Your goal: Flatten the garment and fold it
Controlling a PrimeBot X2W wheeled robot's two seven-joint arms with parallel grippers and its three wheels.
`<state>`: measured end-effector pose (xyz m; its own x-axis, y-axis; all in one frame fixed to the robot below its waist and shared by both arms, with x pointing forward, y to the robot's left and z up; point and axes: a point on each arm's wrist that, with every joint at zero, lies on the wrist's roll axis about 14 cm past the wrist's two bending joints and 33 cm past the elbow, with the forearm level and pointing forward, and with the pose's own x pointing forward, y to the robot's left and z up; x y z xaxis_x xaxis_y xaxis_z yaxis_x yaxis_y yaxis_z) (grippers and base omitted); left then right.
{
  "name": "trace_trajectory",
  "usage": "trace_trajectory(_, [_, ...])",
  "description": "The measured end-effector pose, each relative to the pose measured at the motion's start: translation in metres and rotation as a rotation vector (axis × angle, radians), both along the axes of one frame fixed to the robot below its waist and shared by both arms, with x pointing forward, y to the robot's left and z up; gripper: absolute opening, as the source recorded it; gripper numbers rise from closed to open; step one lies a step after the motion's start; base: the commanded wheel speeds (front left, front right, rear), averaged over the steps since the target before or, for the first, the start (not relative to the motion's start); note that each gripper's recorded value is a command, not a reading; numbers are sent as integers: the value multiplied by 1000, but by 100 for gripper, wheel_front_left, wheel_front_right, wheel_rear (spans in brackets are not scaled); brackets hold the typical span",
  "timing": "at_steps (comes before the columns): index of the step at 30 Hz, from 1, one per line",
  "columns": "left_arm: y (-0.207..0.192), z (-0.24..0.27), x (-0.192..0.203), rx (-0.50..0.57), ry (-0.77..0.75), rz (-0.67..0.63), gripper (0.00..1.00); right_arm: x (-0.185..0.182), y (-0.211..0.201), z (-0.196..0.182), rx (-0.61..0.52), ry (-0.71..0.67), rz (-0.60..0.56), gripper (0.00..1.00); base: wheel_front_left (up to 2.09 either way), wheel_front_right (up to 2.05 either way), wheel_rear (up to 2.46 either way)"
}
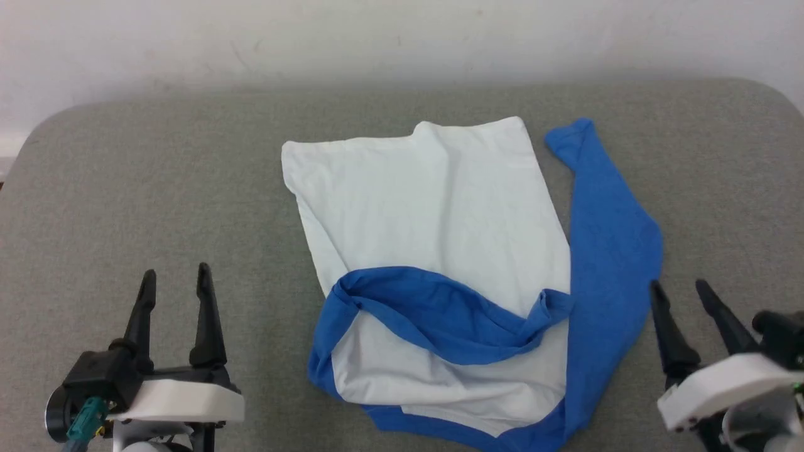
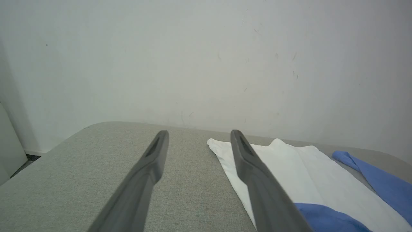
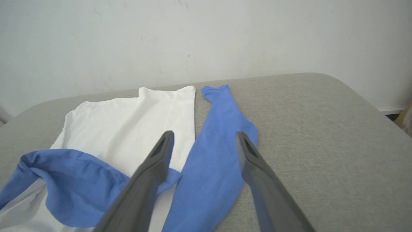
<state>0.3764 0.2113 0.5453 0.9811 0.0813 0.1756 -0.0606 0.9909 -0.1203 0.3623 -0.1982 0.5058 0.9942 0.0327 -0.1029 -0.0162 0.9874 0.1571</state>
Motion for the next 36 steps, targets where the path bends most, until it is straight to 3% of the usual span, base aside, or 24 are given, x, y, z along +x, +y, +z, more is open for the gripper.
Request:
trace_trajectory(6, [-3, -10, 4, 44, 26, -16, 100, 45, -30, -23, 50, 108, -29, 100, 0, 0, 0])
trace_trajectory(13, [-18, -19, 22, 47, 39, -43, 100, 127, -65, -29, 104, 231, -53, 100, 0, 0, 0])
trace_trajectory(23, [-32, -32, 61, 16, 35, -64, 100, 229, -53, -50, 106, 486, 46, 100, 0, 0, 0])
trace_trajectory(29, [-30, -55, 72, 13, 81, -56, 100, 259, -31, -93, 100, 641, 95, 100, 0, 0, 0])
trace_trajectory(33, [-27, -71, 77, 14, 117, -44, 100, 258, -23, -138, 92, 761, 102, 100, 0, 0, 0])
trace_trajectory(36, [-23, -80, 78, 22, 142, -35, 100, 265, -20, -150, 95, 806, 105, 100, 0, 0, 0])
